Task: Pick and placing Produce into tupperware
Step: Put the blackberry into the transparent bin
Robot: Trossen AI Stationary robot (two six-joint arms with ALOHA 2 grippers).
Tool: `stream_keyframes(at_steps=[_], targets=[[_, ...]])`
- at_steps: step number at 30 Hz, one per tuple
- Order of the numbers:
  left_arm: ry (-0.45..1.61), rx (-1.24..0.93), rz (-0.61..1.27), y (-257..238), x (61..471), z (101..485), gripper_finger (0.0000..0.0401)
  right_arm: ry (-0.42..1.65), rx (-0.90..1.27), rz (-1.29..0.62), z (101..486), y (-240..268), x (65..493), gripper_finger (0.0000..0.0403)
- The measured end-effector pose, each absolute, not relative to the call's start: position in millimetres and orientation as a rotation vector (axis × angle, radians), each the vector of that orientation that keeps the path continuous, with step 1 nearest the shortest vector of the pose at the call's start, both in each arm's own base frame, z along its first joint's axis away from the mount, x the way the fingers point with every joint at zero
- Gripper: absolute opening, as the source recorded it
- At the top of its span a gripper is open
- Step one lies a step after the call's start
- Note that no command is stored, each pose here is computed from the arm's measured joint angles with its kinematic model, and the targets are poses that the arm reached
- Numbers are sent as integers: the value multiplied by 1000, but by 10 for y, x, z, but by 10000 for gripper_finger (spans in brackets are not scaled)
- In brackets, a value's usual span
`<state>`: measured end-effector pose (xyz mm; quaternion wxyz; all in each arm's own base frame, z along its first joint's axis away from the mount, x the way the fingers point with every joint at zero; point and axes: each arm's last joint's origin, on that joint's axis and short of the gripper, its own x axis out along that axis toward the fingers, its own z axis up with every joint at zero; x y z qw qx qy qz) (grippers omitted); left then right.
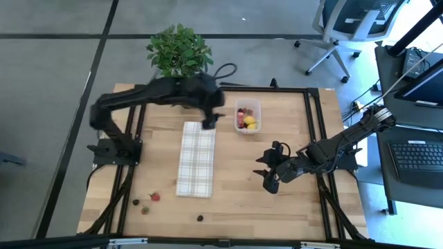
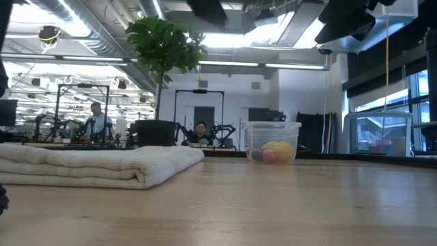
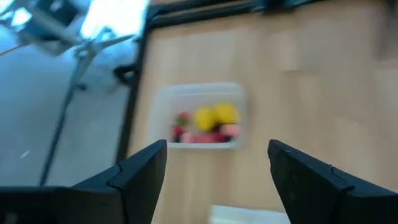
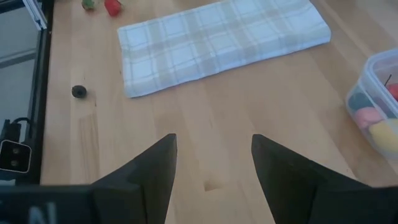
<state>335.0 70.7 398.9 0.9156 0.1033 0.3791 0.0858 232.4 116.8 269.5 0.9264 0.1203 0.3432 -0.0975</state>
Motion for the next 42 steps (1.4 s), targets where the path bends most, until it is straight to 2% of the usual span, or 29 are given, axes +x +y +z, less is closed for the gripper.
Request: stream_keyframes(at_steps=[5,12,21,27,32,36,42], targets=[[768,80,0,204,2990,4232,276,712,221,-194,2690,1166,2319,211],[936,24,-292,-651,2810,4109,270,717,215,-195,2686,1164,2315,211],[1158,75,-420,-1575,2827,3291,269,718,211,-194,2686,1163,2316,211],[1067,47,-495,-2041,2875,2733,269,704,214,-200,2693,1163,2324,211],[983,62,-452,-2257,2933,2413,269,694,221,-197,2700,1167,2331,211],[1047,126,-419,-2391,2961,2087,269,694,222,-197,2700,1167,2331,211],[1123,108,-350,-2491,3024,1717,269,693,228,-199,2701,1167,2331,211]])
